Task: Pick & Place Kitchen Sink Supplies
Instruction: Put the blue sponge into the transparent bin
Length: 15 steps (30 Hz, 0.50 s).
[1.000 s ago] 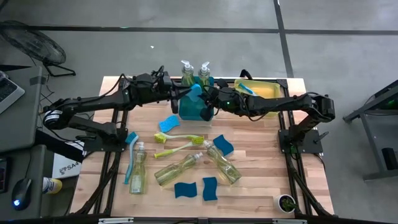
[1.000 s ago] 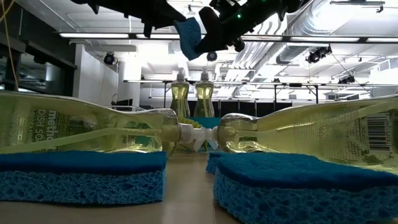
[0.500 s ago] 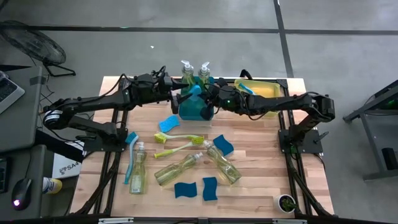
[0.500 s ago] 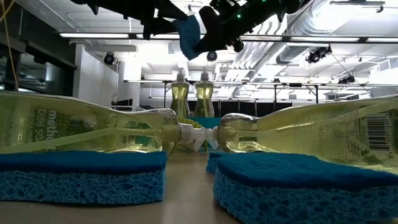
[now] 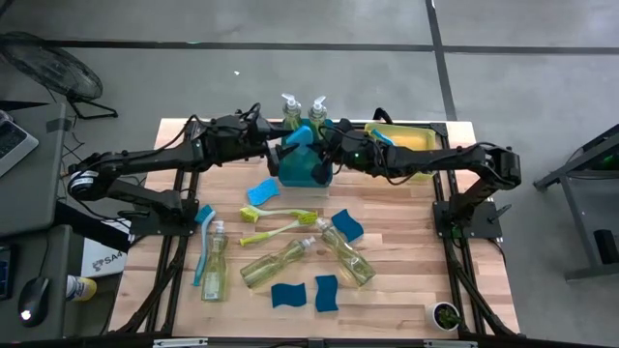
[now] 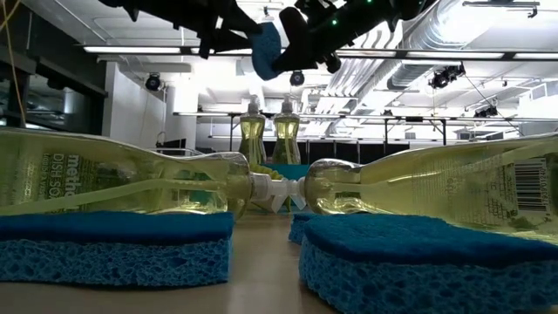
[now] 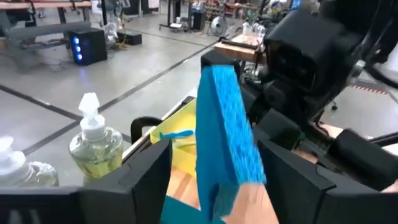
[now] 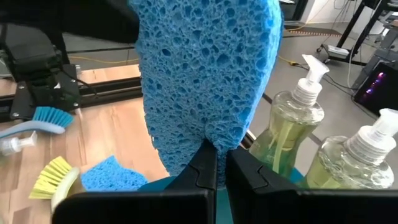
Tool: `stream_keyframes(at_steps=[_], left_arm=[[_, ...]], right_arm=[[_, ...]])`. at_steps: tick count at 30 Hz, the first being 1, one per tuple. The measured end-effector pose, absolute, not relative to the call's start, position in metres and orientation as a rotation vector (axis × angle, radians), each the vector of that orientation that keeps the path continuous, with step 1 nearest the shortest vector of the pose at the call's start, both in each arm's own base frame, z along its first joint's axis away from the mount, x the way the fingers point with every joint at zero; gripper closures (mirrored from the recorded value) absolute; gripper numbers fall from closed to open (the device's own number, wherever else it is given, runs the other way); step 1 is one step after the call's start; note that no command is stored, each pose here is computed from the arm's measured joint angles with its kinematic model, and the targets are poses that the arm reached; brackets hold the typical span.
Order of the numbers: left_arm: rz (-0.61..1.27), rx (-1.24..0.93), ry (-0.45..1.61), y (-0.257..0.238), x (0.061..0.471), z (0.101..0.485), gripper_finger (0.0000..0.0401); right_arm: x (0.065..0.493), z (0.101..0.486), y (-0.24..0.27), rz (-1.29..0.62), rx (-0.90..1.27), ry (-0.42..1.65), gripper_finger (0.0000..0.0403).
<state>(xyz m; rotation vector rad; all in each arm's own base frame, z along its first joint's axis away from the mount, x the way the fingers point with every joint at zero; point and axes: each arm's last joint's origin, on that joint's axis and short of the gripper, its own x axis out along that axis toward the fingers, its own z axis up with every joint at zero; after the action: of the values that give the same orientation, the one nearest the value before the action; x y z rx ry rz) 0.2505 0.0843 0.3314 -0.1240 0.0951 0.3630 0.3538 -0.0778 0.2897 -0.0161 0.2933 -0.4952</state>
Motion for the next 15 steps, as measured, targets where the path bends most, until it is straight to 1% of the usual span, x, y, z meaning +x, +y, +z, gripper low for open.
stream_keyframes(at_steps=[3,5,12,13,15], left_arm=[[0.363,-0.126,0.108,0.0842,0.2503,0.3301,0.0215],[0.364,-0.127,0.114,0.0842,0.2503,0.3295,0.0247],[0.364,-0.127,0.113,0.0842,0.2503,0.3296,0.0380],[0.364,-0.127,0.113,0.0842,0.2503,0.3296,0.0388],[0.365,-0.127,0.113,0.0843,0.2503,0.3296,0.0386]], right_arm=[[0.3537,0.2896,-0.0778,-0.496,-0.017,0.295,0.0399],[0.3537,0.2895,-0.0778,-0.495,-0.017,0.296,0.0399],[0.3537,0.2894,-0.0778,-0.495,-0.017,0.296,0.0399],[0.3537,0.2894,-0.0778,-0.496,-0.017,0.296,0.0399],[0.3537,0.2895,-0.0778,-0.495,-0.017,0.296,0.0398]])
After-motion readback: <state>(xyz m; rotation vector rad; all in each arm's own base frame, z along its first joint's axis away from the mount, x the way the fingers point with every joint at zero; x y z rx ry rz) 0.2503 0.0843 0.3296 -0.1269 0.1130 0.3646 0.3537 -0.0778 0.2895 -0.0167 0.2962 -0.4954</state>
